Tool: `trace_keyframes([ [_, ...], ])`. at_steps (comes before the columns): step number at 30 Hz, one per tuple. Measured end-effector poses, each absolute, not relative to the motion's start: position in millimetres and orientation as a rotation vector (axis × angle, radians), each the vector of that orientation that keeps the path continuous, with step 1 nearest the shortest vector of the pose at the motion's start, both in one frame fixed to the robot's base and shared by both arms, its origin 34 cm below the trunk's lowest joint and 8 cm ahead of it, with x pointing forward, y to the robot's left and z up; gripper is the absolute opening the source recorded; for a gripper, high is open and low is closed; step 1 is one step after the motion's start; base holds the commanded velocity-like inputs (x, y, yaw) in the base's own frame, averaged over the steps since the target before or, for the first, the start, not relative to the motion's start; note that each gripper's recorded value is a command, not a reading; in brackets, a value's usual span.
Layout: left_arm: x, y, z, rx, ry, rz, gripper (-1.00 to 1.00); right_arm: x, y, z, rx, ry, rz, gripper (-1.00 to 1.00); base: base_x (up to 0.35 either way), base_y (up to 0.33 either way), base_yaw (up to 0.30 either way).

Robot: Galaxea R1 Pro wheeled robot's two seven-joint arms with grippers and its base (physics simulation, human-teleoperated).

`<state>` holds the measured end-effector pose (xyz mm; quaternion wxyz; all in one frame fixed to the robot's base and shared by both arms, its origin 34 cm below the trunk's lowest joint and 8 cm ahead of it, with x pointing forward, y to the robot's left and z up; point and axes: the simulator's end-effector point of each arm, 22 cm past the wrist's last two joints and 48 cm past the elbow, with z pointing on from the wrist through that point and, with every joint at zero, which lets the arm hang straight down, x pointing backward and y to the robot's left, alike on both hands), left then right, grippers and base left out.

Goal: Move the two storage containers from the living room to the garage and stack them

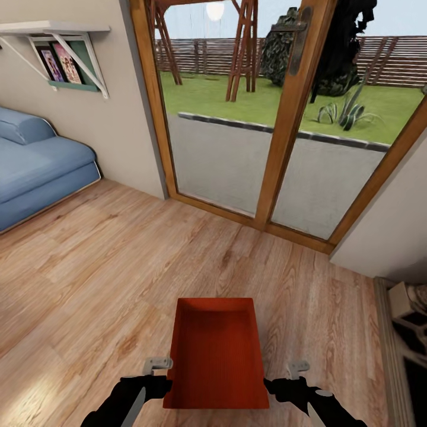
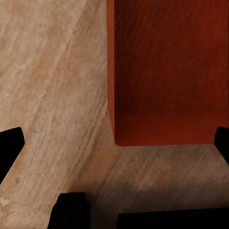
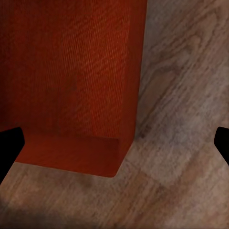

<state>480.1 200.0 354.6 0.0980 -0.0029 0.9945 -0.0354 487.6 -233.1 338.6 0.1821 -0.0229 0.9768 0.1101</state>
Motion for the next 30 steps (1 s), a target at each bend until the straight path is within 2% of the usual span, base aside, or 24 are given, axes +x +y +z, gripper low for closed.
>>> trace_keyframes([
  [30, 478, 199, 331, -0.01, 2.937, -0.107, 1.0, 484, -233, 314, -0.064, 2.755, 0.312, 1.0, 0.028, 0.005, 0.0],
])
